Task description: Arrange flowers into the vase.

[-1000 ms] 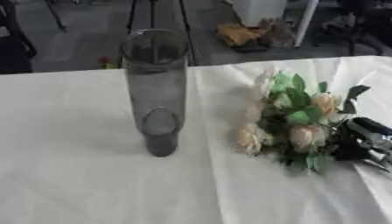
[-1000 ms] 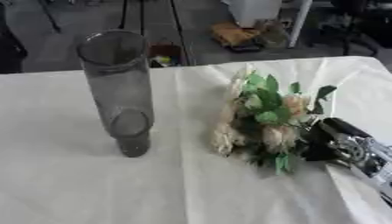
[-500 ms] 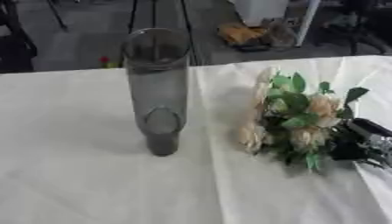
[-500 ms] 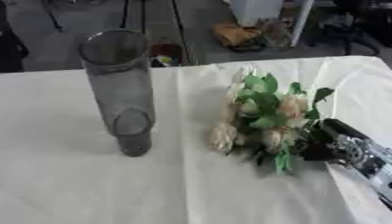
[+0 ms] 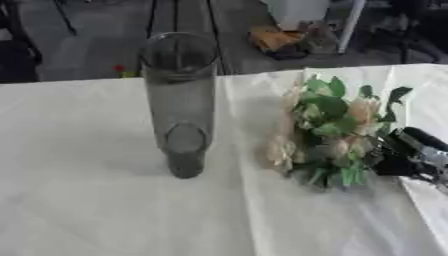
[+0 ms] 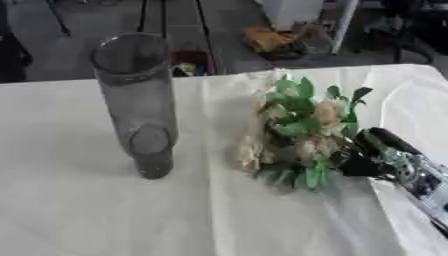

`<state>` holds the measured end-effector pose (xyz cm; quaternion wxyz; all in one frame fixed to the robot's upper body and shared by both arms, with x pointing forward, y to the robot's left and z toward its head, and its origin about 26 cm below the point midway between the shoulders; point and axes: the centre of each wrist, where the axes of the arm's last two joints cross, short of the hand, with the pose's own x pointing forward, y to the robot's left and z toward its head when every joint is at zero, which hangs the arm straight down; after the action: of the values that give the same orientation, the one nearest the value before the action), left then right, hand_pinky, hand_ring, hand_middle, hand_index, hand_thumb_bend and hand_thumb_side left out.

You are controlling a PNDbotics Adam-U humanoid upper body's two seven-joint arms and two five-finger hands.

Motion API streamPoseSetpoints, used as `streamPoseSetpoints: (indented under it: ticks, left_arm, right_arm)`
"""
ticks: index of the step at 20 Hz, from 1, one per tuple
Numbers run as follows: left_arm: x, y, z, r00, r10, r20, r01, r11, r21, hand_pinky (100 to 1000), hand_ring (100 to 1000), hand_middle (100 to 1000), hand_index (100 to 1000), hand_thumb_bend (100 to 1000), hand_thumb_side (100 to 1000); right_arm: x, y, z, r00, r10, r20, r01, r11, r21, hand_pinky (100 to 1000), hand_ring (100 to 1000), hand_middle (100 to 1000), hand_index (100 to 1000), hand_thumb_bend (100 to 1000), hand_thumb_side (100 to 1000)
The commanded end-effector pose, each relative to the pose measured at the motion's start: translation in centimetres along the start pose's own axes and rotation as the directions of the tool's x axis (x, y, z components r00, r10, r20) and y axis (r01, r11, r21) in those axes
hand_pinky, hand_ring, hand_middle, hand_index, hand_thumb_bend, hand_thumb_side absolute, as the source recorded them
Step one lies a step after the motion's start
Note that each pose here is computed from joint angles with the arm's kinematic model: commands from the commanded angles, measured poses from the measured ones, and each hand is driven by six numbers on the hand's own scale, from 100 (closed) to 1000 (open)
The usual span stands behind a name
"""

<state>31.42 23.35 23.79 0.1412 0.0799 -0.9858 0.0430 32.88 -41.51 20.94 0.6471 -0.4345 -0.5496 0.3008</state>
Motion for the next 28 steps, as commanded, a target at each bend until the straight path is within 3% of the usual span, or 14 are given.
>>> streamPoseSetpoints:
  ticks: [1,10,23,28]
  left_arm:
    - [0.5,-0.1,-0.6,1.0,0.009,0.024,-0.009,1.0,-0.001,735,788,771,833,100,1000]
    - [0.4,0.0,-0.5,1.0,0.005,0.023,-0.005,1.0,0.001,736,788,768,831,100,1000]
    - [0.4,0.1,-0.4,1.0,0.001,0.015,-0.001,1.0,-0.002,735,787,768,831,100,1000]
    - [0.4,0.1,-0.3,1.0,0.003,0.011,-0.003,1.0,-0.004,735,784,768,831,100,1000]
  right_arm:
    - [1.0,-2.0,0.4,0.999,-0.018,0.028,0.02,0.998,-0.06,100,120,100,109,100,341]
    - [3.0,-3.1,1.2,0.978,-0.188,0.092,0.198,0.973,-0.119,100,113,100,100,100,333]
    - [9.0,-7.2,4.1,0.899,-0.315,0.306,0.389,0.894,-0.222,100,107,100,100,100,320]
    - [11.1,-8.5,4.7,0.851,-0.354,0.388,0.459,0.86,-0.222,100,104,100,100,100,328]
